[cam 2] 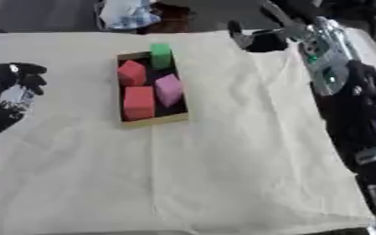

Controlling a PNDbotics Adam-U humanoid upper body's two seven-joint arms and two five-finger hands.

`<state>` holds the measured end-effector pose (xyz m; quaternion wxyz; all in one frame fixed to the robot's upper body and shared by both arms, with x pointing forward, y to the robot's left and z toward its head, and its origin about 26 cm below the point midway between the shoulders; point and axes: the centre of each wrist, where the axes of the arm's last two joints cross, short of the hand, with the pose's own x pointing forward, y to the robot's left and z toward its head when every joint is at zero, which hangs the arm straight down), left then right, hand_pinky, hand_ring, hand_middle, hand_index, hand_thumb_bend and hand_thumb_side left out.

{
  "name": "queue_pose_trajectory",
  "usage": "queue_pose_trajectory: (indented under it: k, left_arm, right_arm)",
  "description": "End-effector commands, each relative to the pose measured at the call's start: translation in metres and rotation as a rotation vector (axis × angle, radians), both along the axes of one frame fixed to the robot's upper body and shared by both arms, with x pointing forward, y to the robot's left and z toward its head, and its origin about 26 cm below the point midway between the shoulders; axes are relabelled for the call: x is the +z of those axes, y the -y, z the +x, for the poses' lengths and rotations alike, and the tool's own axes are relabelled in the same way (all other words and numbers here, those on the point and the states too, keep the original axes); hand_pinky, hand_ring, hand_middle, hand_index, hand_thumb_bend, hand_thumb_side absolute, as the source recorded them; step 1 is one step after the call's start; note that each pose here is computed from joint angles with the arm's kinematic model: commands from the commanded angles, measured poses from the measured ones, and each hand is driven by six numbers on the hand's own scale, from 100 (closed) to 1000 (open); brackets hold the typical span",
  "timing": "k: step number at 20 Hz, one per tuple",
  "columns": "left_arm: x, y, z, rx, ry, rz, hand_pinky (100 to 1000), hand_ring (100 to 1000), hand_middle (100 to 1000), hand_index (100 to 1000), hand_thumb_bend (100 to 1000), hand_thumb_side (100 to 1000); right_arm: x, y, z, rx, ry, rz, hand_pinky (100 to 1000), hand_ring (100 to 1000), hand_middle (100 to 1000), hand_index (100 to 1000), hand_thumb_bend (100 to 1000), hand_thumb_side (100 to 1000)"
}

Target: Pick up objects on the table and place them in the box.

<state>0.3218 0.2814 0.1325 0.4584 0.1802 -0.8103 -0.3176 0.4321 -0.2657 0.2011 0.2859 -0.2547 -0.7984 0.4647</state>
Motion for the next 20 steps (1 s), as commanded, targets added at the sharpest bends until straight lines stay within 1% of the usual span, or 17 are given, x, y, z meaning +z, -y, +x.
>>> queue_pose_trajectory:
  k: [1,3,4,5,6,8,15,20]
  left_arm:
    - [0.008,0.002,-0.001,-0.009,0.039,-0.034,707,537,552,754,100,783]
    - [0.006,0.005,-0.001,-0.015,0.038,-0.057,708,541,554,753,100,773]
    - [0.004,0.007,-0.001,-0.018,0.037,-0.067,708,542,555,752,100,787]
    - [0.002,0.007,-0.002,-0.02,0.035,-0.076,708,542,555,752,100,788]
    - [0.001,0.008,-0.002,-0.02,0.034,-0.086,708,542,554,751,100,788]
    - [-0.001,0.01,-0.003,-0.019,0.039,-0.105,709,543,554,751,100,784]
    - [-0.007,0.014,-0.009,-0.025,0.057,-0.161,715,549,558,747,100,782]
    - [-0.01,0.016,-0.011,-0.026,0.06,-0.193,709,542,551,743,100,779]
  right_arm:
    - [0.014,0.014,-0.02,-0.001,0.045,0.123,822,790,763,1000,100,415]
    - [0.003,0.02,-0.033,-0.006,0.021,0.174,822,788,759,1000,100,405]
    - [-0.004,0.022,-0.04,-0.008,0.008,0.203,822,786,756,1000,100,431]
    - [-0.008,0.023,-0.046,-0.008,-0.002,0.231,822,784,754,1000,100,419]
    - [-0.013,0.024,-0.051,-0.006,-0.011,0.259,821,783,752,1000,100,444]
    - [-0.019,0.021,-0.06,0.007,-0.03,0.306,820,781,748,1000,100,457]
    - [-0.037,0.008,-0.078,0.046,-0.083,0.434,815,769,732,1000,100,470]
    - [-0.052,0.004,-0.088,0.04,-0.113,0.553,808,749,704,999,100,502]
